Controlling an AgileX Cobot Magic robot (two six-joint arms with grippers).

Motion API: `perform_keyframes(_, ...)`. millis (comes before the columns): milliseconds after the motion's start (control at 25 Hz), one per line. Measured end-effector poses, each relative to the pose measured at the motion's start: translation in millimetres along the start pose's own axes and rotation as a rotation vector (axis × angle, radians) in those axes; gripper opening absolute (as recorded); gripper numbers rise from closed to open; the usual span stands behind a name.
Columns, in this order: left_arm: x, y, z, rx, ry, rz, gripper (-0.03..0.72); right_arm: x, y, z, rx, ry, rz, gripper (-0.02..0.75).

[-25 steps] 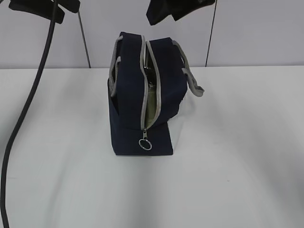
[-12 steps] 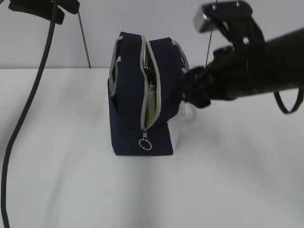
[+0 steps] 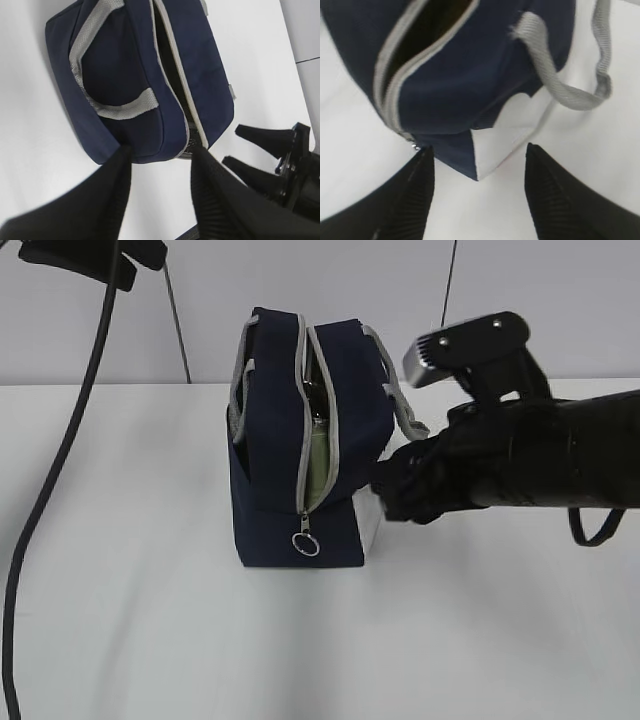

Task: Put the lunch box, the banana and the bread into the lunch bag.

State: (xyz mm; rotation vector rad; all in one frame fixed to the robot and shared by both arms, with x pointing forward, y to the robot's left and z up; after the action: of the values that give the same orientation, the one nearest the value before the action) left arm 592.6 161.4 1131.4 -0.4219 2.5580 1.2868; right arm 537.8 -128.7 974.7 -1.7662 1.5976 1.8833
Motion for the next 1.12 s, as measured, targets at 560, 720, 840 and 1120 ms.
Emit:
perform_keyframes(560, 0, 0, 1.1, -0.007, -0.002, -0.001, 0.289, -25, 3, 52, 0.083, 0.105, -0.137, 0.425)
perform_keyframes(720, 0, 0, 1.3, -0.009, -0.003, -0.002, 0.288, -11, 3, 56, 0.081, 0.014, -0.169, 0.425)
perform_keyframes(840, 0, 0, 1.3, -0.009, -0.003, -0.002, 0.288, 8, -3, 67, 0.036, 0.001, -0.162, 0.425)
perform_keyframes(1120, 4, -5, 5.8, -0.015, 0.010, 0.017, 0.288, 25, -13, 77, -0.010, -0.005, -0.123, 0.425)
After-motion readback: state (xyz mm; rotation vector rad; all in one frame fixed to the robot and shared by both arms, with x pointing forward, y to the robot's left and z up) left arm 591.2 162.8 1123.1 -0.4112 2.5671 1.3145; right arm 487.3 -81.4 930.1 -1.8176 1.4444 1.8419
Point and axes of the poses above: a point on each arm's last joint axis where the gripper is mounted, y pointing back along that axis away from the gripper, z along the wrist's bending axis when the last joint is at zero, x = y × z, the point moved 6 cm from there along -y, pointing out along that axis toward the gripper, and after that the axes turned 14 degrees about y, right-handed, at the moved point
